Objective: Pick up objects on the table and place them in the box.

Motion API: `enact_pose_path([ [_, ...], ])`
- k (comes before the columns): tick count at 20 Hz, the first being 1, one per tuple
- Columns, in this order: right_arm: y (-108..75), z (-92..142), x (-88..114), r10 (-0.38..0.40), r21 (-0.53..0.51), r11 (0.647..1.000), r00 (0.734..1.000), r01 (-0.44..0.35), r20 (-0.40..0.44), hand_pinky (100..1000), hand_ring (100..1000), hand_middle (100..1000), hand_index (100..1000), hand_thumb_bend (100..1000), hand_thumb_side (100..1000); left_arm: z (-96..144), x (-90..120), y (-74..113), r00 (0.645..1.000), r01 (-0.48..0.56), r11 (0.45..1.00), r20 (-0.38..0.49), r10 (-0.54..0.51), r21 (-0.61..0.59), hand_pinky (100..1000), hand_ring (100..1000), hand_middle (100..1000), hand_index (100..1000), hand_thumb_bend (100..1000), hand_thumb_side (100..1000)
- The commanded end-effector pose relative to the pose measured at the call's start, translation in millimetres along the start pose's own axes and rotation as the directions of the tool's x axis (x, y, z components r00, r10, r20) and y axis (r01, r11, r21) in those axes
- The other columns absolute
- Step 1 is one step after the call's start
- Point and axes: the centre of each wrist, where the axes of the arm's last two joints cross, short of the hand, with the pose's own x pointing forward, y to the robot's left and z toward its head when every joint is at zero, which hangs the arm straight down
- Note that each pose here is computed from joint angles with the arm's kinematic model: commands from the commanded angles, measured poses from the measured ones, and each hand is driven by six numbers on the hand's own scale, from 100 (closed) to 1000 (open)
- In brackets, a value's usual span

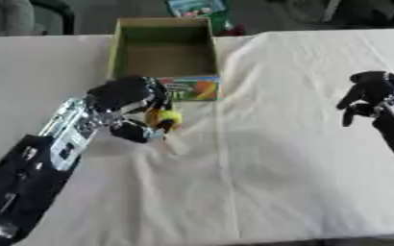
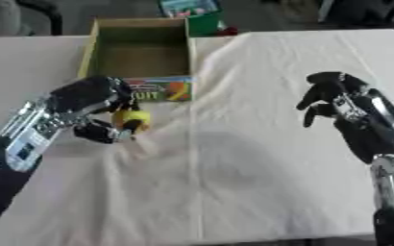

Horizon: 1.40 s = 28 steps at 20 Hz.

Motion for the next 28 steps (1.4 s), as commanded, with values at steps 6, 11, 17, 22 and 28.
enact_pose_path([
  [6,-1.5,-3.6,6.4,0.016,0.02,1.0,1.0,-0.017,0.015,383,565,521,737,100,503,0.5,-39.1,44.9,0.985,0.108,0.987,-0.149,-0.091,0.116,202,274,230,426,100,185],
  [11,0.6,-5.8,6.1,0.014,0.042,0.999,1.0,-0.015,0.013,382,565,521,737,100,505,0.1,-67.9,41.9,0.953,0.147,0.982,-0.282,-0.109,0.117,218,290,244,439,100,183],
  [17,4.5,-11.5,7.3,0.01,0.077,0.997,1.0,-0.012,0.021,381,564,520,737,100,507,9.9,-96.7,27.0,0.893,0.176,0.979,-0.434,-0.115,0.101,226,298,251,449,100,200],
  [22,7.5,-16.3,8.4,0.008,0.103,0.995,1.0,-0.011,0.028,381,564,520,736,100,507,17.0,-109.5,19.3,0.853,0.175,0.978,-0.514,-0.092,0.116,319,379,330,524,100,208],
  [28,9.4,-19.4,8.5,0.004,0.12,0.993,0.999,-0.008,0.033,381,564,520,736,100,506,23.3,-116.3,17.6,0.81,0.175,0.981,-0.579,-0.095,0.084,516,567,558,728,305,267],
])
